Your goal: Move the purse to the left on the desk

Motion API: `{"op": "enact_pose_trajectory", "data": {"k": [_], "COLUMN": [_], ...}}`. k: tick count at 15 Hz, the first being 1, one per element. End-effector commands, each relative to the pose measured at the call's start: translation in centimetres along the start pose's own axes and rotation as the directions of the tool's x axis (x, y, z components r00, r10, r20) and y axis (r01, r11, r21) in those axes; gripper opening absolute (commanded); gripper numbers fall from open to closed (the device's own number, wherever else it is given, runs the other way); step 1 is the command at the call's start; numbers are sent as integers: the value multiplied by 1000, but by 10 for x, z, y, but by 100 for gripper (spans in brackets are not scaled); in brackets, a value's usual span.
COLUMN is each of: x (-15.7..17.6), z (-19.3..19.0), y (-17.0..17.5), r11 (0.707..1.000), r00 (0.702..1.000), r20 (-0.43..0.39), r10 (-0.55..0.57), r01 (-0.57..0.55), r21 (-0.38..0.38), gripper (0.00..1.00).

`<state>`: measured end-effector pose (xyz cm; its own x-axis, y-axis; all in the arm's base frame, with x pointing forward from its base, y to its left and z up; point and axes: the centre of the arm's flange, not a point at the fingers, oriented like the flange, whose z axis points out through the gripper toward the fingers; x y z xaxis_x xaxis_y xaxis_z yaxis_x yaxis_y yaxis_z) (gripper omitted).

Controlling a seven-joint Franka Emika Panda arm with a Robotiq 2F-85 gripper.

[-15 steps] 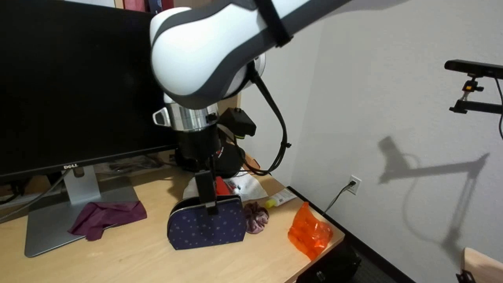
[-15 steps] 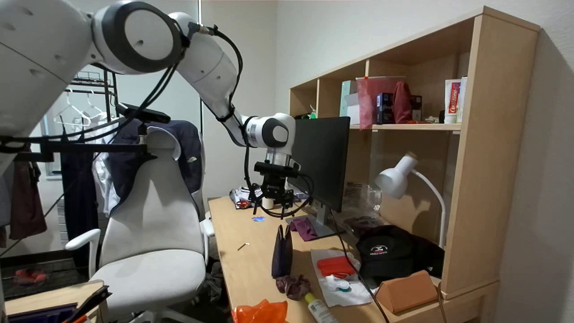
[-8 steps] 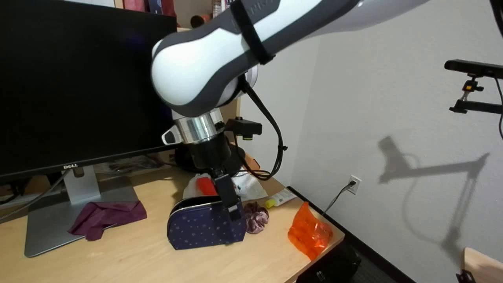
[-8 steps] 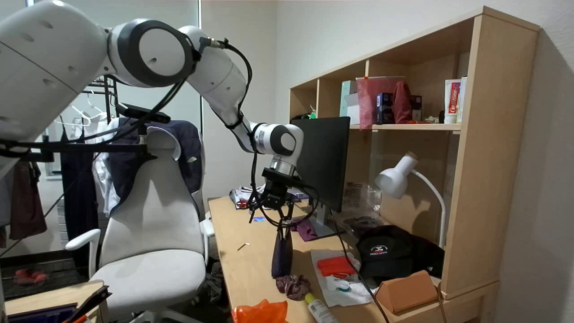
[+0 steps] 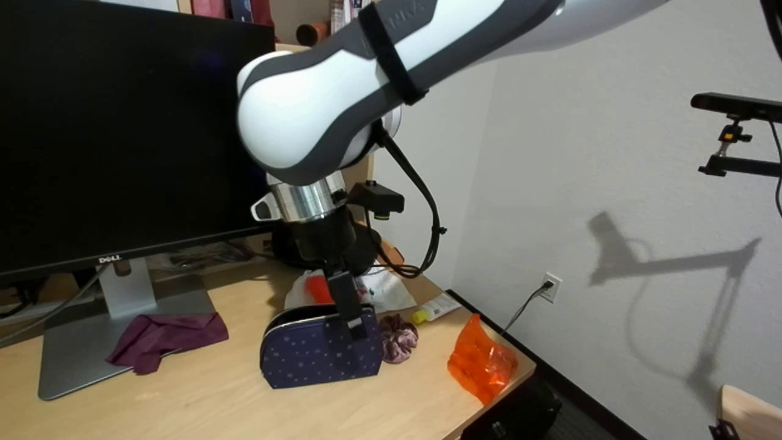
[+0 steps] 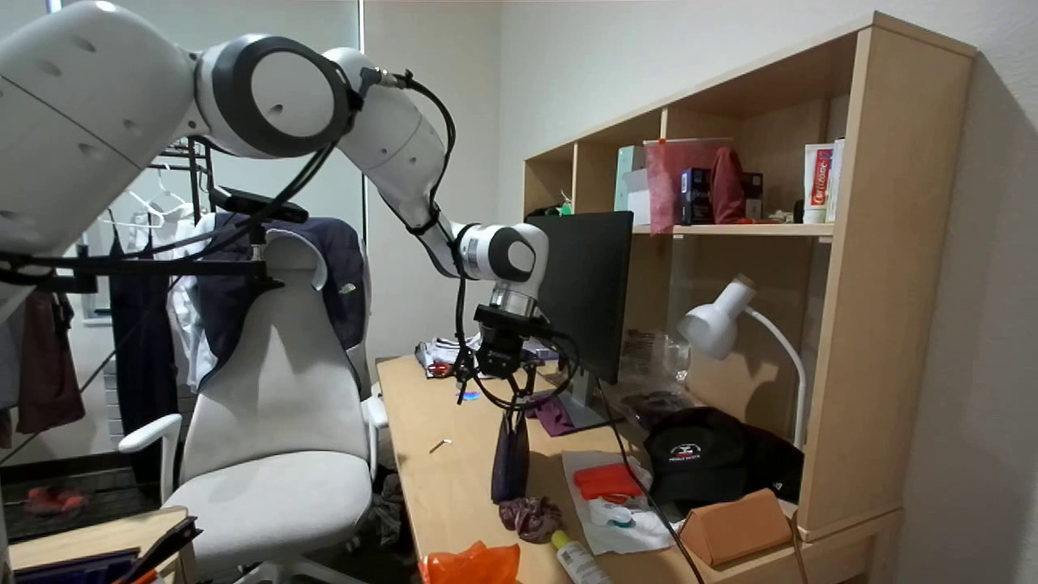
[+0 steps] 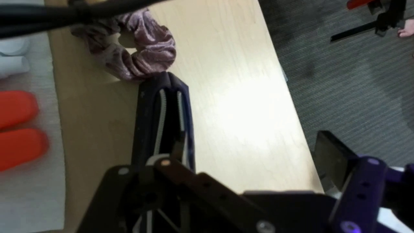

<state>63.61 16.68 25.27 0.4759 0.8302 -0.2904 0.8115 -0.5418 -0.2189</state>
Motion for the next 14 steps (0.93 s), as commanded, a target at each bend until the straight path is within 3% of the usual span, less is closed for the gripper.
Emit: {"op": "enact_pose_trajectory", "data": {"k": [1, 4, 9, 10, 12, 14], "x": [-5, -4, -10, -9, -9, -7], "z": [-1, 12, 46, 51, 54, 53], "y": [-4, 3, 22, 25, 26, 25], "r11": [991, 982, 984, 986, 985, 990], "r00": [993, 983, 985, 988, 989, 993], "r20": [-82, -134, -103, -87, -76, -75], "r10": [88, 126, 140, 128, 130, 91], "r01": [-96, -142, -150, -136, -137, -99], "r21": [-96, -122, -96, -96, -100, -103], "gripper": [100, 100, 98, 74, 69, 55]}}
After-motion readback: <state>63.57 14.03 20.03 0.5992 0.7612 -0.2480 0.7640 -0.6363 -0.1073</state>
